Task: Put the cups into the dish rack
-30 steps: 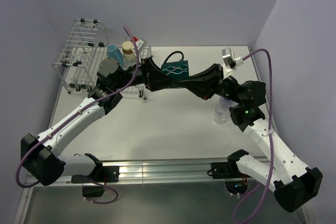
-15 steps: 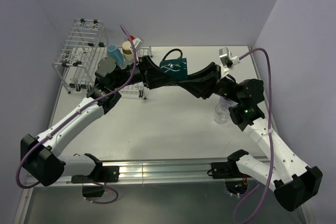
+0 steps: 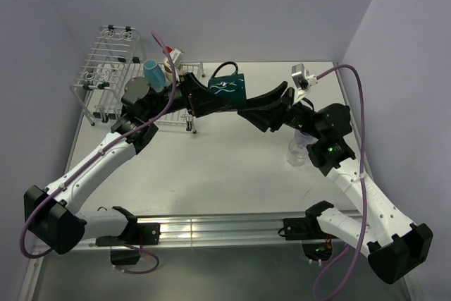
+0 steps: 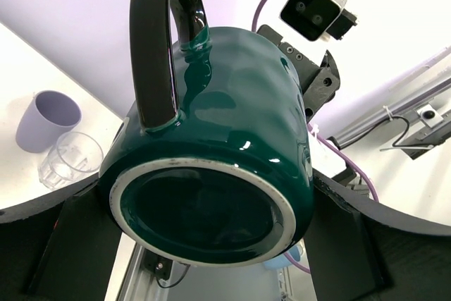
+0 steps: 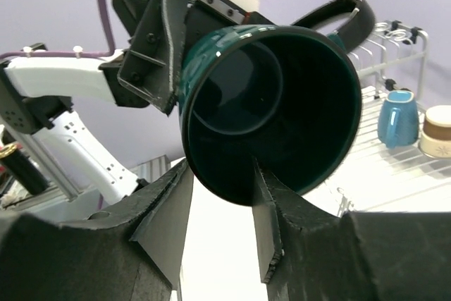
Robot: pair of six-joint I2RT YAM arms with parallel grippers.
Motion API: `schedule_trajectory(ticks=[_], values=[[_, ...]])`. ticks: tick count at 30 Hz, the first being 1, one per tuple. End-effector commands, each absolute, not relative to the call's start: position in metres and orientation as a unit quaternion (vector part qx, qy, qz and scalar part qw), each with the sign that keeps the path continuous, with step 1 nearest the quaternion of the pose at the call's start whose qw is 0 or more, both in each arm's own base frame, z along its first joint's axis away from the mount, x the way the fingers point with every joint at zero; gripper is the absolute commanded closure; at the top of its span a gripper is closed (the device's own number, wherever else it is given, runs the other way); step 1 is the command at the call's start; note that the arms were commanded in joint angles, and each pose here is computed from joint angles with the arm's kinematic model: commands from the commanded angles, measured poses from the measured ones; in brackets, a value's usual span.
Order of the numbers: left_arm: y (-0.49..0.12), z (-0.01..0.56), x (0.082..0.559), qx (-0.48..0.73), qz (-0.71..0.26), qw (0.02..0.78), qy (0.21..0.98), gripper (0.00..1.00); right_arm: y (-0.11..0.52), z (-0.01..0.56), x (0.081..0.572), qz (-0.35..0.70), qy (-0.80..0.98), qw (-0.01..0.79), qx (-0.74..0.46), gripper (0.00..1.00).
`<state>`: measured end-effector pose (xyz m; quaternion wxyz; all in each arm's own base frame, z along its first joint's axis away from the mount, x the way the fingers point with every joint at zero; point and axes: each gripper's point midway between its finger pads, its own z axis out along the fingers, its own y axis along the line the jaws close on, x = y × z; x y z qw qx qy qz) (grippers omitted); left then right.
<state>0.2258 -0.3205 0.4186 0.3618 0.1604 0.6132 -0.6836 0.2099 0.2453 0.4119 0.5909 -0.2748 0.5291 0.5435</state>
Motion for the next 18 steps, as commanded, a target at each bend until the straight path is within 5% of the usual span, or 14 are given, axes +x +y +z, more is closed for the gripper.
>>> schedule_trajectory(ticks=[1,18], values=[[-0.305,0.46,0.215,0.18,-0.69,0.423,0.559,1.0,0.239,0.432,0.213,0.522,0.516,0.622,-0.271,0.55],[-0.297,0.433,0.236,0.153,-0.646,0.434,0.609,1.0,0.224,0.449,0.233,0.476,0.532,0.663,-0.223,0.41]])
